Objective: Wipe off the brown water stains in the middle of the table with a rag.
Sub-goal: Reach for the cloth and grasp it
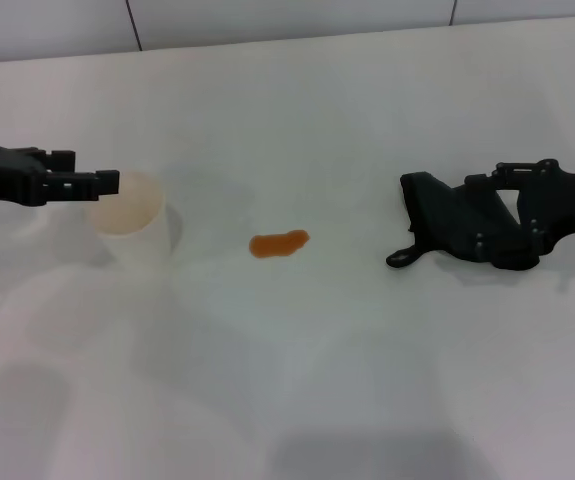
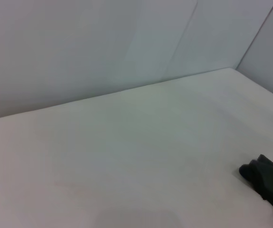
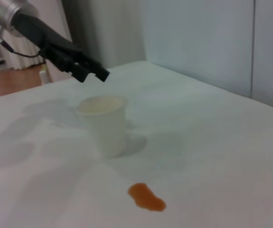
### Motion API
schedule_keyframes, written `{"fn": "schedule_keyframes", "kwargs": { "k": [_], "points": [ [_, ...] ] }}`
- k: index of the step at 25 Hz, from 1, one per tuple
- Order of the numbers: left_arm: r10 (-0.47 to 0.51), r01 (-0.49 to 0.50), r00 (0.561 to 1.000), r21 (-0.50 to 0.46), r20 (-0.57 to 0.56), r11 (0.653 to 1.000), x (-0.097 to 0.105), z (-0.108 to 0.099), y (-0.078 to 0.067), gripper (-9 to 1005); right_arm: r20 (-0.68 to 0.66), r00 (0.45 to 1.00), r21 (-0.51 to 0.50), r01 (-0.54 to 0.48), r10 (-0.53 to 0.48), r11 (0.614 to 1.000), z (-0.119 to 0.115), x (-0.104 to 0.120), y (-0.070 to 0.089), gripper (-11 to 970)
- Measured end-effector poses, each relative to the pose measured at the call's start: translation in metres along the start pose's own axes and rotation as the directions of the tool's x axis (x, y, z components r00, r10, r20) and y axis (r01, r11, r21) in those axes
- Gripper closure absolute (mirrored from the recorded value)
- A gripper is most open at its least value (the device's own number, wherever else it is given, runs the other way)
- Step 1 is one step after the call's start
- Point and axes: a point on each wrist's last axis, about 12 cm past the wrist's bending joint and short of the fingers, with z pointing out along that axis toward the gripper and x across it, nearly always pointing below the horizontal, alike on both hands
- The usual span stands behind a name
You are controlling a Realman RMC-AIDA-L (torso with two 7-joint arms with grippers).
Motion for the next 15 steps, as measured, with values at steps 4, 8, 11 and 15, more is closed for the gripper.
{"fn": "schedule_keyframes", "kwargs": {
  "k": [4, 8, 11, 15],
  "points": [
    [0.010, -0.010, 1.000, 0.003, 0.003, 1.000, -0.003, 0.001, -0.001, 116, -0.027, 1.000, 0.000, -0.004, 0.004, 1.000, -0.002, -0.003, -0.002, 101],
    [0.022, -0.022, 1.000, 0.008, 0.005, 1.000, -0.008, 0.001, -0.001, 116, -0.080, 0.997, -0.016, 0.006, -0.007, 1.000, 0.004, -0.006, -0.005, 101],
    [0.027, -0.027, 1.000, 0.010, 0.001, 1.000, -0.011, 0.001, -0.001, 116, -0.116, 0.993, -0.019, 0.015, -0.017, 1.000, 0.009, -0.009, -0.008, 102],
    [0.027, -0.027, 1.000, 0.011, 0.001, 1.000, -0.012, 0.001, -0.001, 116, -0.125, 0.992, -0.014, 0.025, -0.027, 1.000, 0.014, -0.012, -0.011, 101]
  ]
}}
